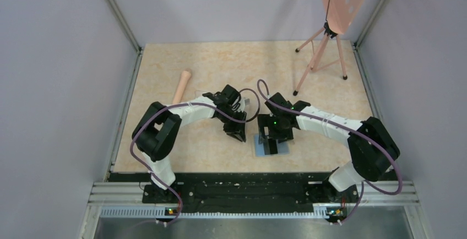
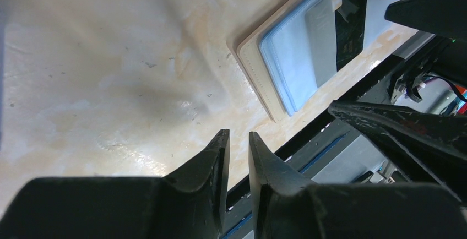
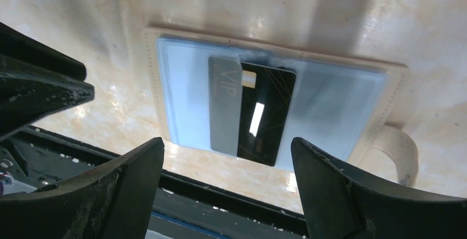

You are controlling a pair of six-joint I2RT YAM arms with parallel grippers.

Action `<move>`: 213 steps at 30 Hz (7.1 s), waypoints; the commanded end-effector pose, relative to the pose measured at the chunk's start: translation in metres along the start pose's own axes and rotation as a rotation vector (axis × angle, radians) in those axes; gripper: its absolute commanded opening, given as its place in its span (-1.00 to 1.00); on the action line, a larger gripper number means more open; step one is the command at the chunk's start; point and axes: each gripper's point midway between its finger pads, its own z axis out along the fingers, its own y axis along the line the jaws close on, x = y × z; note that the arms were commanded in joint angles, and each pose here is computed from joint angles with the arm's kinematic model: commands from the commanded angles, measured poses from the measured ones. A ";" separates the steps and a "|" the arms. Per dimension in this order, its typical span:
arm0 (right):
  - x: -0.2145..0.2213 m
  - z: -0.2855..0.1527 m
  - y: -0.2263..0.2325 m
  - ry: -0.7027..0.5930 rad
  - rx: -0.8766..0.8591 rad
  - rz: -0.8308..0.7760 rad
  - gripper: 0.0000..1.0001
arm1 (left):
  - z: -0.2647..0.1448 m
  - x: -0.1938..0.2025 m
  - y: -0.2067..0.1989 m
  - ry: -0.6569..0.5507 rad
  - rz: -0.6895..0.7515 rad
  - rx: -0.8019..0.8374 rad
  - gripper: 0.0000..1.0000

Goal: Put the credit cards into the card holder
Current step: Insert the credit card into the card holder, then pick up the credit card from the storage box.

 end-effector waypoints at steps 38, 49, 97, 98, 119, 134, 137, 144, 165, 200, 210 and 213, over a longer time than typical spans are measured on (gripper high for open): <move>-0.023 0.010 0.077 0.003 -0.351 0.151 0.06 | -0.002 -0.010 0.001 -0.012 0.059 -0.100 -0.62; 0.002 0.019 0.027 0.073 -0.195 0.160 0.06 | 0.010 -0.009 0.003 0.048 0.071 -0.079 -0.60; -0.029 0.052 0.060 0.169 -0.322 0.109 -0.53 | 0.005 -0.006 0.032 0.098 0.121 -0.164 -0.63; -0.030 0.051 0.062 0.169 -0.332 0.107 -0.59 | 0.005 -0.006 0.031 0.097 0.123 -0.157 -0.64; -0.066 0.016 0.063 0.058 -0.312 0.060 0.01 | -0.099 -0.079 -0.041 -0.349 0.428 -0.135 -0.18; -0.131 0.014 0.102 0.010 -0.425 0.031 0.25 | -0.156 -0.133 -0.020 -0.539 0.202 0.018 0.11; -0.143 0.018 0.109 0.015 -0.452 0.040 0.25 | -0.155 -0.135 -0.003 -0.494 0.090 0.142 0.11; -0.175 0.025 0.125 0.016 -0.541 0.078 0.23 | -0.139 -0.141 0.043 -0.367 -0.148 0.275 0.05; -0.183 0.052 0.133 0.089 -0.580 0.131 -0.46 | -0.077 -0.130 0.116 -0.193 -0.241 -0.022 -0.19; -0.176 0.047 0.132 0.097 -0.598 0.132 -0.55 | -0.048 -0.121 0.110 -0.057 -0.129 -0.168 -0.75; -0.173 0.048 0.131 0.102 -0.593 0.136 -0.56 | -0.073 -0.141 0.074 -0.170 -0.072 -0.065 -0.94; -0.172 0.047 0.130 0.102 -0.592 0.136 -0.56 | -0.081 -0.144 0.075 -0.192 -0.066 -0.100 -0.96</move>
